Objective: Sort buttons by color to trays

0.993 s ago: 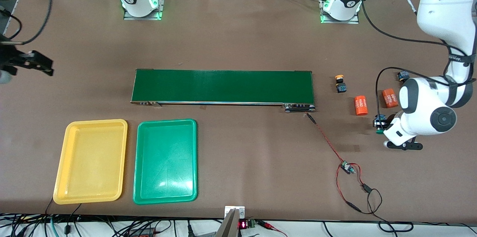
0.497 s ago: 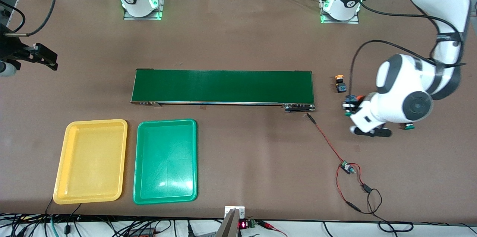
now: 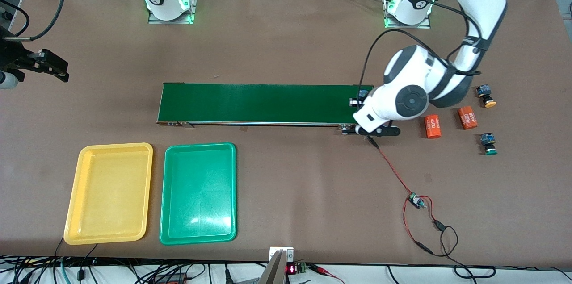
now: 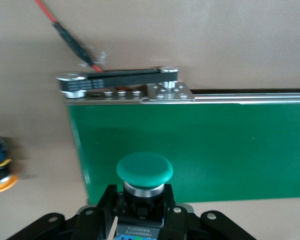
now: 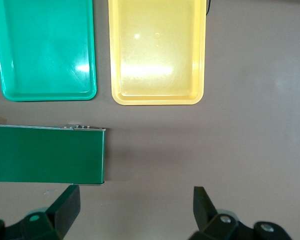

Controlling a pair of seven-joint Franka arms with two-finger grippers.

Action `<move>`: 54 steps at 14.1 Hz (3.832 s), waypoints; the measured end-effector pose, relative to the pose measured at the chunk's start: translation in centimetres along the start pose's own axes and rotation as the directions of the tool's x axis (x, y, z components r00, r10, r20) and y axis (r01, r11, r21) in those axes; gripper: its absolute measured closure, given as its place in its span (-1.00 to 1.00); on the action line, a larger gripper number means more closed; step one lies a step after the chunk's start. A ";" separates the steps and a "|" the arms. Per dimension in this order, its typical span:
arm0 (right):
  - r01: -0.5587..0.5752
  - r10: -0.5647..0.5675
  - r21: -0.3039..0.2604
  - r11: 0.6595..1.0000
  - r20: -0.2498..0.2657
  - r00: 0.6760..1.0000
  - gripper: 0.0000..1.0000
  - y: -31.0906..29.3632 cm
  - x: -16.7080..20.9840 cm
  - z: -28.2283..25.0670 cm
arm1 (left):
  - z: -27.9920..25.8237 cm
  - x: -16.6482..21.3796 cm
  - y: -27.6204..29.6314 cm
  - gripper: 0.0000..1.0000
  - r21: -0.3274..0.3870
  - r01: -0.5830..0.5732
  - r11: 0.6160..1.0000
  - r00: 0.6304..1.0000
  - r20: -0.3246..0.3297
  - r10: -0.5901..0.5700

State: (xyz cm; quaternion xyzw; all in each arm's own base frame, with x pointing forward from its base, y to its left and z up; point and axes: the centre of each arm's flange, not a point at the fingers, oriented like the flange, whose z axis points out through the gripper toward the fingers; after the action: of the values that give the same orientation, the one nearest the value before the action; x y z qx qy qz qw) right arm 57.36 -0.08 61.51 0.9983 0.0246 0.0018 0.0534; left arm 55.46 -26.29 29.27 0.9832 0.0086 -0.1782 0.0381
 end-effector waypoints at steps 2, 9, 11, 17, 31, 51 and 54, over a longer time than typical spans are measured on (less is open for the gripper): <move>0.001 -0.001 0.001 1.000 0.000 1.000 -1.00 -0.1 0.0 0.0 | 3.0 -0.5 0.0 0.18 -0.014 0.013 1.000 0.999 -0.029 -0.013; 0.000 0.000 0.002 1.000 0.002 1.000 -1.00 0.0 0.0 0.1 | 2.6 -1.2 -0.6 -0.52 -0.020 0.034 0.999 0.996 -0.078 -0.036; -0.002 0.002 0.002 1.000 0.003 1.000 -1.00 0.1 0.1 0.2 | -0.2 -1.4 -1.1 -0.91 -0.007 0.045 0.999 0.995 -0.089 -0.046; -0.006 0.006 0.003 1.000 0.005 1.000 -1.00 0.3 0.2 0.4 | -7.3 1.5 -11.4 -1.00 0.074 -0.113 0.991 0.987 -0.104 0.121; -0.004 0.004 0.026 1.000 0.006 1.000 -1.00 -0.1 0.7 1.1 | 5.5 7.2 -30.9 -1.00 0.048 -0.071 0.996 0.994 -0.077 0.074; -0.004 0.003 0.049 0.999 0.021 1.000 -1.00 -0.5 1.4 2.4 | -3.9 4.2 -14.1 0.00 0.067 -0.800 0.596 0.597 -0.005 0.802; -0.008 0.007 0.049 0.999 0.021 1.000 -1.00 -0.2 1.4 2.4 | -3.0 2.8 -9.2 0.00 0.063 -0.908 0.415 0.417 0.024 0.909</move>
State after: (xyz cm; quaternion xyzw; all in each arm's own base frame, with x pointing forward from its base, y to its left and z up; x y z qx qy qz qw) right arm 58.71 -0.04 59.11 0.9993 0.0202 -0.0092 0.0291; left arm 58.89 -16.89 30.41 0.8341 -0.5292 -0.1229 0.0959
